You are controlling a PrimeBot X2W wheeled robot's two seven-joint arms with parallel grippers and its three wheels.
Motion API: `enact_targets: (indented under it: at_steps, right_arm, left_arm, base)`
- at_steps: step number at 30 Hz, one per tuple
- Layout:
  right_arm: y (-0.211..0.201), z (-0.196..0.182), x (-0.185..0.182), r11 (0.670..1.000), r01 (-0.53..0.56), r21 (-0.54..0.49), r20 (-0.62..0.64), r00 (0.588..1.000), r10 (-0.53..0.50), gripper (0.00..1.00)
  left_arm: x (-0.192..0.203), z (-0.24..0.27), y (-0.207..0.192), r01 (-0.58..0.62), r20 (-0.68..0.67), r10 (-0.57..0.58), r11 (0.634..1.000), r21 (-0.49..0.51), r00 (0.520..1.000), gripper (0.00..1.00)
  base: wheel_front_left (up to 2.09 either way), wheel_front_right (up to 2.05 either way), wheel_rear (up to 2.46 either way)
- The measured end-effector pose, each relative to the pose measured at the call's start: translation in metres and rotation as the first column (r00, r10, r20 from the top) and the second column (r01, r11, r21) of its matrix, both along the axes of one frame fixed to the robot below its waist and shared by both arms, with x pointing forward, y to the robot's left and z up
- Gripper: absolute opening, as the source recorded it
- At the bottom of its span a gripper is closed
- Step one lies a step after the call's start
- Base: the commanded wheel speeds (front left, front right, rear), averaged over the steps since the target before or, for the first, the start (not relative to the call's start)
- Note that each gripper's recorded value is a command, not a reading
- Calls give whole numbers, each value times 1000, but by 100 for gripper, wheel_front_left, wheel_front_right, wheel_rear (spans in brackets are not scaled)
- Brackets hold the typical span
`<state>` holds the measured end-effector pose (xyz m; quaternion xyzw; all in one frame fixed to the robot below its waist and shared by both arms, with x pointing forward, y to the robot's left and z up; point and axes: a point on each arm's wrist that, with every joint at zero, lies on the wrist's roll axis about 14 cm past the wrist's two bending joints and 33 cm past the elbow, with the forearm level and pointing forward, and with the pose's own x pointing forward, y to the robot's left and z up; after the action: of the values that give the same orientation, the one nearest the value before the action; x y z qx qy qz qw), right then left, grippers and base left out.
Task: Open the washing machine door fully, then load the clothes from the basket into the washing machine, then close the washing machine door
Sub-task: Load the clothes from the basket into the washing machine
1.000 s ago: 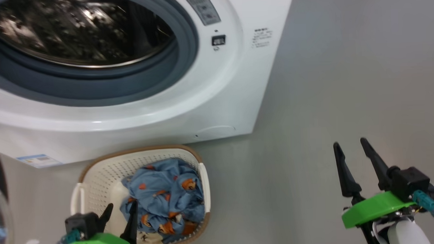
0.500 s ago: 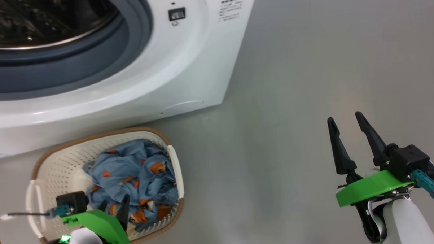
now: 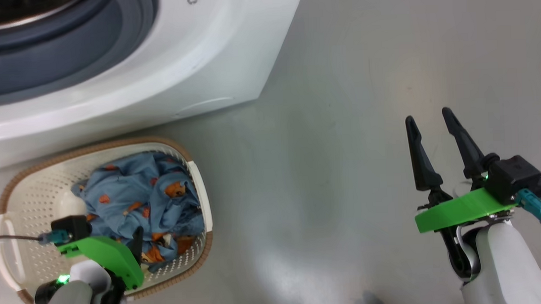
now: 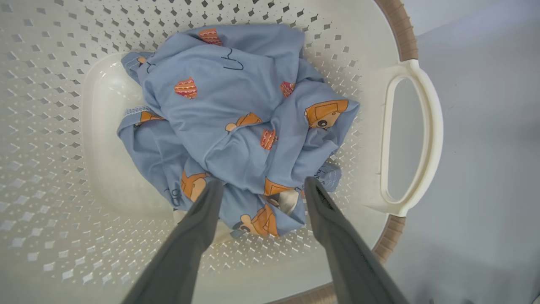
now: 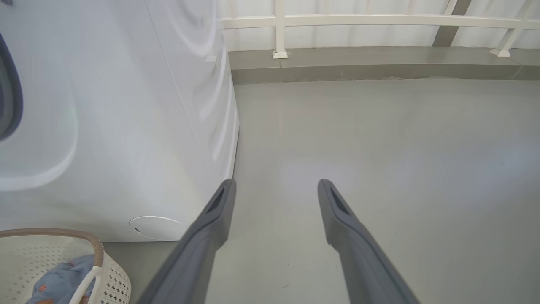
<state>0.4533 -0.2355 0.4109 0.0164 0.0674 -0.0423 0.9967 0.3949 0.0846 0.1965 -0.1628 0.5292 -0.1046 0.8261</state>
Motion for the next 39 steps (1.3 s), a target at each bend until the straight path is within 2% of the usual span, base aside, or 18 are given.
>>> enact_targets:
  at_steps: [8,39]
  right_arm:
    - [4,-19,14,1000,-21,-5,-28,999,21,100]
    - [4,-80,36,999,-38,-28,-113,993,35,100]
  left_arm:
    - [2,-26,-3,2,-56,-2,1000,-2,998,100]
    - [48,-88,-6,-19,-62,18,1000,-15,998,100]
  base:
    - [0,0,0]
    - [0,0,0]
